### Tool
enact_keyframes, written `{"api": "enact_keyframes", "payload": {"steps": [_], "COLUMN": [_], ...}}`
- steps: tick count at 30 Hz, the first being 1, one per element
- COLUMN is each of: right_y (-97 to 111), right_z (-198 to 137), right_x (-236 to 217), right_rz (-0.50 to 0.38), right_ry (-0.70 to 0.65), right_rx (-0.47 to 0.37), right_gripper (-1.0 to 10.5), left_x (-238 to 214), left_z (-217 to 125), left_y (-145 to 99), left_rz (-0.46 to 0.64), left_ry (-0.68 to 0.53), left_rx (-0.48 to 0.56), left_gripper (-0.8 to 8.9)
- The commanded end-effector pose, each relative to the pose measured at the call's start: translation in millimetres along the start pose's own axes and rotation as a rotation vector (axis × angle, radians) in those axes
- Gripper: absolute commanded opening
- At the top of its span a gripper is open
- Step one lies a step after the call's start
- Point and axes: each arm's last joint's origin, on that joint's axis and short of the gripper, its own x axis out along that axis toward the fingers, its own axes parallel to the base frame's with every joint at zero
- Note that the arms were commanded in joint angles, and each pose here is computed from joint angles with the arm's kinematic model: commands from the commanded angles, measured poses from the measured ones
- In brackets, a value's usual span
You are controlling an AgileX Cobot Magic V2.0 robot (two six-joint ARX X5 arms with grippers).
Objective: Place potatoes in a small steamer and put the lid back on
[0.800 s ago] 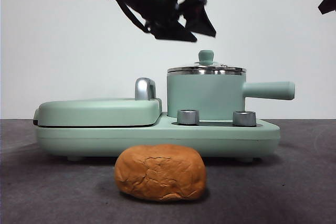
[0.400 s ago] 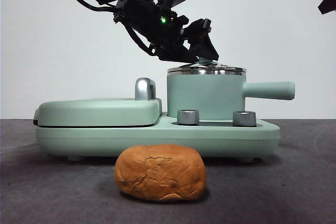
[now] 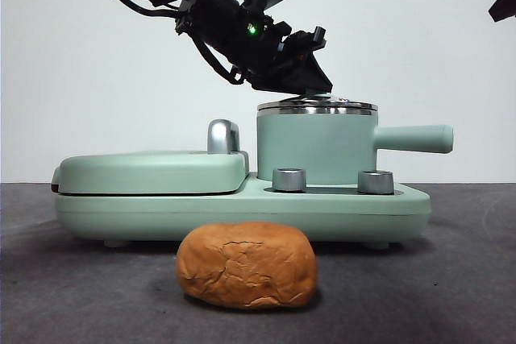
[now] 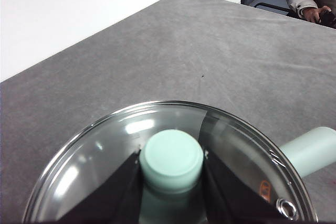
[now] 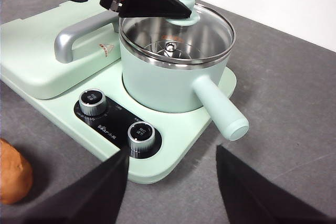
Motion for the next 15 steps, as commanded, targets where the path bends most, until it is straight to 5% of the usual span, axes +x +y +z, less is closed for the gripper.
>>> {"api": "enact_keyframes", "payload": {"steps": [1, 15], "right_y": [-0.9, -1.0], "right_z": [5.9, 5.2], "right_x": [-1.6, -1.7], "right_rz": [-0.021, -0.027], "right_ry": [-0.016, -0.009], "right_rx": [0.003, 0.006], "right_gripper": [2.6, 2.6], "left_x": [7.0, -6.6], "left_z": [1.2, 19.0], "left_y": [0.4, -1.4], "left_rz": [0.002, 0.012], "left_ry": [-0.011, -0.053], "left_rx": [0.017, 0.091], "left_gripper": [0.06, 0.07]}}
